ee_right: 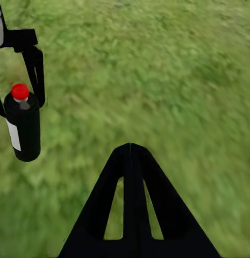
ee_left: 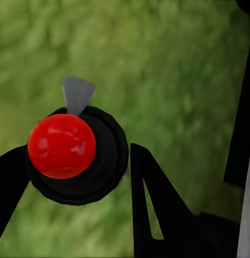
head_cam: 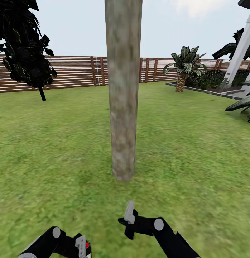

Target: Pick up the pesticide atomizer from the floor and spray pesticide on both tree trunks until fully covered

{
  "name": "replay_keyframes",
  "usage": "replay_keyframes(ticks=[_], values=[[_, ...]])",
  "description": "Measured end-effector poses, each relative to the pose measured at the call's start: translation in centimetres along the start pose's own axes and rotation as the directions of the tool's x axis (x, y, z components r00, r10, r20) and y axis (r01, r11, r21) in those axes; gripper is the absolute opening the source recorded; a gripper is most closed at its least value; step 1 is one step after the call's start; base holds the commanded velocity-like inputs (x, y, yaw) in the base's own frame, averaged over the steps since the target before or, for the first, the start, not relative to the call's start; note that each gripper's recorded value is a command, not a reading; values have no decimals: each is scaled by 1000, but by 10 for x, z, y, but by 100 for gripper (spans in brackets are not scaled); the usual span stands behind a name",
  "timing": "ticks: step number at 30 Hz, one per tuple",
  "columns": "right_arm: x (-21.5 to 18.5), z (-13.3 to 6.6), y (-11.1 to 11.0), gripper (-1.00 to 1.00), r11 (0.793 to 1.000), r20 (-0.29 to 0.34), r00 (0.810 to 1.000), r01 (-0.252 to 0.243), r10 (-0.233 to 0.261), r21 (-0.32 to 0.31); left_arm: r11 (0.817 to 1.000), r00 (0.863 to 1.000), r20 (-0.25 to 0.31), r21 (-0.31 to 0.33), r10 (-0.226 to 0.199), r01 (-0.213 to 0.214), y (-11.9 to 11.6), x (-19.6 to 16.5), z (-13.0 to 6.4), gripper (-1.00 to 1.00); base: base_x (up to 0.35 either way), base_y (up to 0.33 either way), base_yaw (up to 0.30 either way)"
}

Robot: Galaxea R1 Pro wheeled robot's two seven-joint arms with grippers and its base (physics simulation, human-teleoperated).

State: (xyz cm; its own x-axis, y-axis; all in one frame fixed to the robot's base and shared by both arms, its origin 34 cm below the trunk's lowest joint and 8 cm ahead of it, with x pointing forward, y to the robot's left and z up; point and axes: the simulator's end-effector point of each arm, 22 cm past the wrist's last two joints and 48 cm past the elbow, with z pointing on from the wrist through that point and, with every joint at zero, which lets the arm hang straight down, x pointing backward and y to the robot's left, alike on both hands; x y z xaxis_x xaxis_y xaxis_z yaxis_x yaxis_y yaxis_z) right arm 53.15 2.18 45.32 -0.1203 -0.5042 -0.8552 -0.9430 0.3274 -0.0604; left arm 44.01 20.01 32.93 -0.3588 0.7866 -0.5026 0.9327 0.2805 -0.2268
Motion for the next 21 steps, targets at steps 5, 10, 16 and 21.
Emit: replay_keyframes(ticks=[5, 10, 16, 21], values=[[-21, 13, 11, -100, 1000, 31, 1000, 0, 1, -19, 999, 999, 15, -4, 33, -33, 5, -25, 6, -100, 0, 0, 0], [-30, 21, 19, -100, 999, 31, 999, 25, -24, -33, 999, 999, 15, -22, 30, -30, 12, -36, 5, -100, 0, 0, 0], [-29, 24, 22, -100, 998, 21, 999, 39, -38, -40, 996, 996, 26, -44, 82, -80, 31, -64, -15, -100, 0, 0, 0], [-29, 24, 22, -100, 998, 21, 999, 39, -38, -41, 993, 993, 41, -53, 112, -109, 36, -79, -22, -100, 0, 0, 0]])
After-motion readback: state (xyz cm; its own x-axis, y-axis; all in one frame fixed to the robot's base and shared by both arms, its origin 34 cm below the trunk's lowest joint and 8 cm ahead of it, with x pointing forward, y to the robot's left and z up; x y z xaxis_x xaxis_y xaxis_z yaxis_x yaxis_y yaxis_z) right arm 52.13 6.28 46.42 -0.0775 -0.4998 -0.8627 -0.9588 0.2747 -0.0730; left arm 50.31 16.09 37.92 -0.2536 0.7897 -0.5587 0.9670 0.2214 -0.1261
